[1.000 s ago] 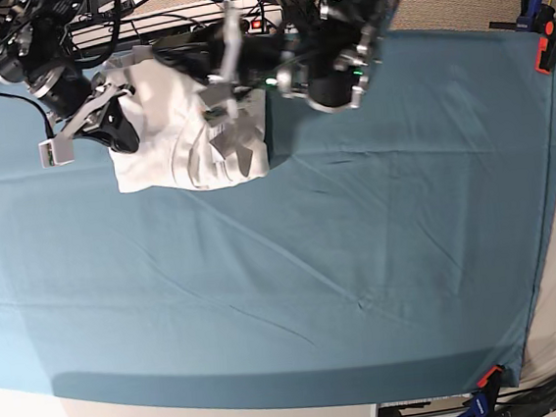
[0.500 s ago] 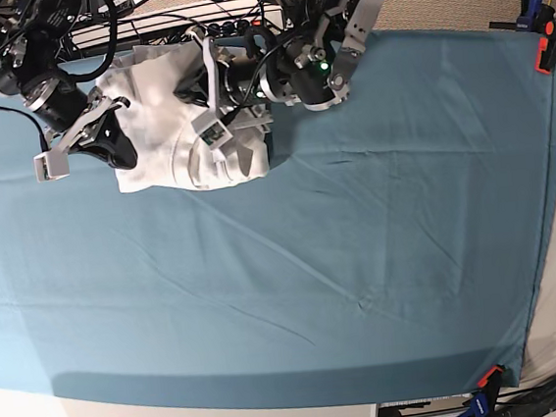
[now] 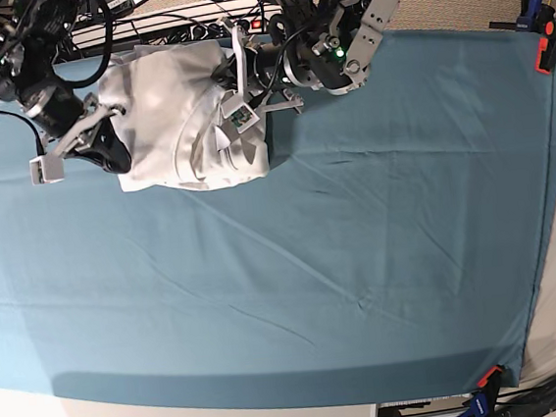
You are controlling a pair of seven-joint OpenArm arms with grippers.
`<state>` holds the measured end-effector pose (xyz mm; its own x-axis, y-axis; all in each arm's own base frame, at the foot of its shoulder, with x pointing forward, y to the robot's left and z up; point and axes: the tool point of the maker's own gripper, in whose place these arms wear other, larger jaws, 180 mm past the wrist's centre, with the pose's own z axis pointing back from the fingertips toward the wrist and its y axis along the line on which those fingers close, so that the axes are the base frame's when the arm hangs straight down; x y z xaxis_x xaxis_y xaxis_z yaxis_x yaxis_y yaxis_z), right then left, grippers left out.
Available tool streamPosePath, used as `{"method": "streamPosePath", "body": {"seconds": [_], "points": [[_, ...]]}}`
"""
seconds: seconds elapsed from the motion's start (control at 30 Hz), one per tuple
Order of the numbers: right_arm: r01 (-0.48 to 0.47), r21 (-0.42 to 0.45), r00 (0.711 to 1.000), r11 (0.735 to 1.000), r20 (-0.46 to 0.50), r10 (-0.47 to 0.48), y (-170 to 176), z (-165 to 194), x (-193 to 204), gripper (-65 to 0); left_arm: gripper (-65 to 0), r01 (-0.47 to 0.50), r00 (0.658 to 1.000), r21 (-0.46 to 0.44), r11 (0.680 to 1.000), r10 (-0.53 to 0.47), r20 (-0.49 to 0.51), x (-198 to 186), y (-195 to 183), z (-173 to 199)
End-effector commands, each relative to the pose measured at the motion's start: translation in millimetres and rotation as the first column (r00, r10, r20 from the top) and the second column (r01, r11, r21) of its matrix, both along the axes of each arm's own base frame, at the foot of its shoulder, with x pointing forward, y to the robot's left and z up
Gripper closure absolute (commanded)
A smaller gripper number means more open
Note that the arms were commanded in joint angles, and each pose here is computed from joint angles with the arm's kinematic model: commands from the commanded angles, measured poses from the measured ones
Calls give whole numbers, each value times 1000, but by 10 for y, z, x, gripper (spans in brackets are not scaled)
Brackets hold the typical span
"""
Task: Fold the T-shirt properly
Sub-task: 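Grasp the folded bundle edges with both grippers and tuck them in, then release the bundle and move both grippers away from it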
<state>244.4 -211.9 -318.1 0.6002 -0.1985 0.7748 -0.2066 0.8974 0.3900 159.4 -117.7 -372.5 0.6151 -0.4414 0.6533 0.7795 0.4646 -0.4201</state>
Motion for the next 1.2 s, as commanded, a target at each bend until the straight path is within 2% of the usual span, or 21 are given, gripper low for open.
{"method": "streamPosePath", "body": {"seconds": [0.0, 0.2, 0.47, 0.6, 0.77, 0.83, 0.9, 0.93, 0.97, 1.0, 1.1, 1.17], "points": [[10, 17, 999, 1000, 35, -10, -38, 67, 88, 0, 0, -7, 1000, -35, 999, 8, 27, 63, -47, 108], [42, 99, 999, 994, 5, -43, -99, -108, 307, 0, 0, -4, 1000, -28, 1000, 4, 24, 55, -39, 97], [84, -85, 993, 993, -73, -90, -538, -287, 327, 0, 0, -5, 999, -12, 1000, 5, 35, 70, -21, 78], [90, -133, 989, 987, -107, -104, -719, -351, 292, 0, 0, -5, 999, -9, 1000, 5, 36, 71, -18, 74], [90, -150, 990, 985, -97, -105, -838, -268, 306, 0, 0, 13, 999, 25, 1000, -14, 32, 69, 21, 56], [103, -121, 985, 987, -124, -118, -863, -247, 288, 0, 0, 21, 999, 48, 999, -23, 34, 71, 58, 72], [90, -130, 981, 987, -162, -111, -892, -261, 250, 0, 0, 10, 998, 42, 999, -12, 54, 118, 80, 138], [95, -134, 980, 986, -159, -116, -919, -244, 253, -69, 0, 2, 998, 37, 999, -4, 65, 146, 92, 174], [104, -137, 981, 985, -148, -124, -951, -220, 262, -154, -18, -8, 997, 32, 999, 6, 76, 178, 106, 210], [118, -139, 981, 983, -134, -137, -990, -189, 275, -214, -64, -18, 996, 27, 999, 15, 87, 209, 123, 245], [168, -138, 977, 976, -111, -184, -1116, -112, 293, -232, -202, -53, 993, 24, 998, 50, 106, 297, 204, 306], [187, -142, 975, 972, -98, -201, -1184, -59, 311, -232, -245, -108, 990, 26, 994, 105, 98, 369, 297, 310]]}}
